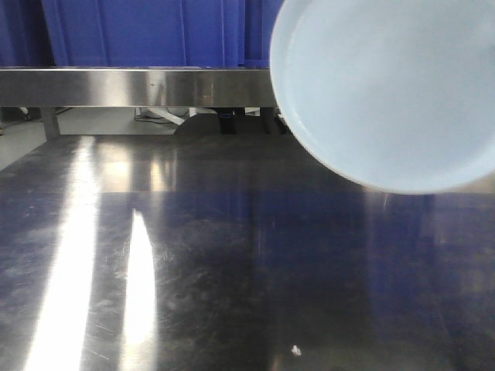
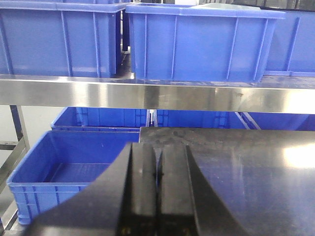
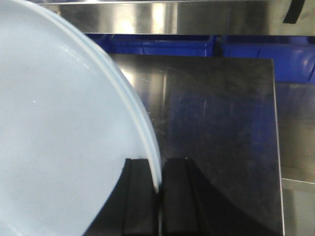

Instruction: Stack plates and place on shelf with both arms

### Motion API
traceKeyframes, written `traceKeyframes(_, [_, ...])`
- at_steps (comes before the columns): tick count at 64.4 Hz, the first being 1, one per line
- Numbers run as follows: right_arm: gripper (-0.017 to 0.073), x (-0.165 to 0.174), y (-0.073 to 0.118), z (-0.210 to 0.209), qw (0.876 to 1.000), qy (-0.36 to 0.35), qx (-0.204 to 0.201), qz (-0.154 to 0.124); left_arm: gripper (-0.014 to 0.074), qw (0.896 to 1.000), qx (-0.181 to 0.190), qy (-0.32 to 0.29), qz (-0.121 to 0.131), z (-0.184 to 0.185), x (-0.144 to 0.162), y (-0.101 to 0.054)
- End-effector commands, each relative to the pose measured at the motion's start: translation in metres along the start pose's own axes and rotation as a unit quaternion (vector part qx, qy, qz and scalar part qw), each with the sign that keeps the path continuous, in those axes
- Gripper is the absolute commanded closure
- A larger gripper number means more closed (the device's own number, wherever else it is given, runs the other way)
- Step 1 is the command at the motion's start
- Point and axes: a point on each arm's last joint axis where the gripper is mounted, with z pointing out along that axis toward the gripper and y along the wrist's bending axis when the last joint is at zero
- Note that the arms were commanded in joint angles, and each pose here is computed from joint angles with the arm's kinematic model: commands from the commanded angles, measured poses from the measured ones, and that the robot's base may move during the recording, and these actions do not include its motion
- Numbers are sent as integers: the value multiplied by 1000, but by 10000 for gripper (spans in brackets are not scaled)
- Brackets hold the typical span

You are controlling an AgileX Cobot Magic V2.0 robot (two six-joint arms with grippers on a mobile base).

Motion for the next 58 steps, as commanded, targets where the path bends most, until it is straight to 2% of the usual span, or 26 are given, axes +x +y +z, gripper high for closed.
traceKeyframes(1, [503,-15,1,-18,995,-101,-8,-6,513,999,-12,-52,-3,-1,-19,2])
traceKeyframes(23, [503,-1,-1,-63,982,-185,-23,-6,513,999,-12,-52,-3,-1,-19,2])
traceKeyframes(58, [503,8,-2,-75,978,-207,-28,-6,513,999,-12,-52,-3,-1,-19,2])
